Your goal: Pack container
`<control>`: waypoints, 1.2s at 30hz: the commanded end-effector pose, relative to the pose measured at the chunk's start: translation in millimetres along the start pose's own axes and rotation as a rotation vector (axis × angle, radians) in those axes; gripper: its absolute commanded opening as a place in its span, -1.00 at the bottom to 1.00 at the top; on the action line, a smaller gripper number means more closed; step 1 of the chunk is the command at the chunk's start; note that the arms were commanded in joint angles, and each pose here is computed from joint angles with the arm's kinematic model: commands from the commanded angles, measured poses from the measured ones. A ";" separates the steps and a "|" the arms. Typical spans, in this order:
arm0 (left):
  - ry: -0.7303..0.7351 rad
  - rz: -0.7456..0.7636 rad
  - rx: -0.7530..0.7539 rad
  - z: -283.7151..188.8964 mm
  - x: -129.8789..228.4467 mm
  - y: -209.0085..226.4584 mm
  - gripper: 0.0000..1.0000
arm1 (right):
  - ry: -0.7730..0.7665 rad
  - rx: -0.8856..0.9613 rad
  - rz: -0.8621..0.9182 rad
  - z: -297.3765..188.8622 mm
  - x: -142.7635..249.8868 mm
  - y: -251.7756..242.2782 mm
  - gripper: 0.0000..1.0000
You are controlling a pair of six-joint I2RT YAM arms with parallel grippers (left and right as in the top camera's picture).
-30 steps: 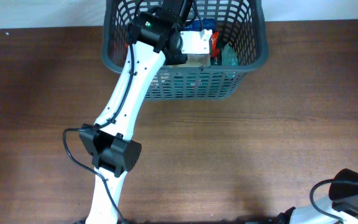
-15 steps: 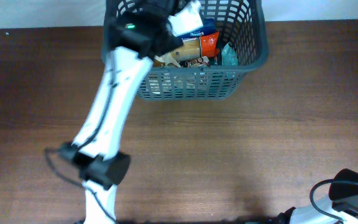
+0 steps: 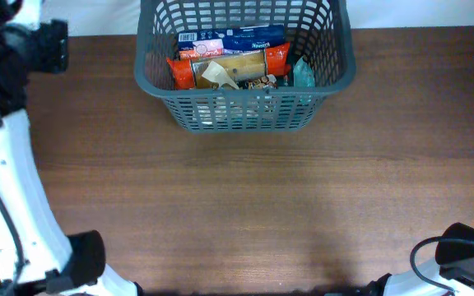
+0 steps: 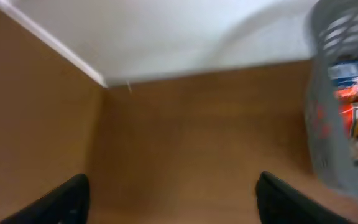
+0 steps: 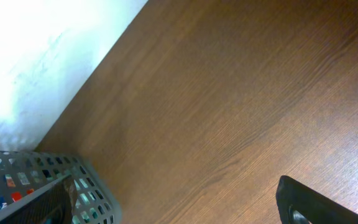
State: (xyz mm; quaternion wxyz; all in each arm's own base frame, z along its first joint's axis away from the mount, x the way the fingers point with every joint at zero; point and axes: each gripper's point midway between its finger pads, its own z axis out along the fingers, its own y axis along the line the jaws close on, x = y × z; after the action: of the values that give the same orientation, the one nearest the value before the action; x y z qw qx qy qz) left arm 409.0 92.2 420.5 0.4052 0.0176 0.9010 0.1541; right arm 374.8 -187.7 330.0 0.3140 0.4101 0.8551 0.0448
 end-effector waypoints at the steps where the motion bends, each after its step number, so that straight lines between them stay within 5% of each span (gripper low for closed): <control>1: 0.157 -0.170 0.117 50.1 43.1 1.5 0.99 | -0.018 -0.009 0.007 -8.4 -0.7 1.0 0.98; 11: 0.396 -0.218 0.132 91.1 117.1 3.8 0.99 | -0.016 -0.008 0.007 -7.6 -0.7 0.8 0.98; 21: 0.421 -0.218 0.139 94.5 124.6 0.8 0.99 | -0.067 -0.091 -0.075 -45.6 15.8 38.1 0.98; 29: 0.421 -0.218 0.139 94.5 124.6 0.8 0.99 | -0.060 -0.327 -0.314 -121.5 103.3 112.2 0.98; 36: 0.421 -0.218 0.139 94.4 124.7 0.8 0.98 | -0.020 -0.370 -0.386 -153.6 190.6 56.2 0.98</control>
State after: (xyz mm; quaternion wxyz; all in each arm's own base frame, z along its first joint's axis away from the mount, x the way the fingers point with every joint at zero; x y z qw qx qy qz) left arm 396.3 138.3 269.9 0.2171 -0.0777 0.9715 0.0542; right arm 271.4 16.6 396.2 0.3964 0.1722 0.8907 0.1412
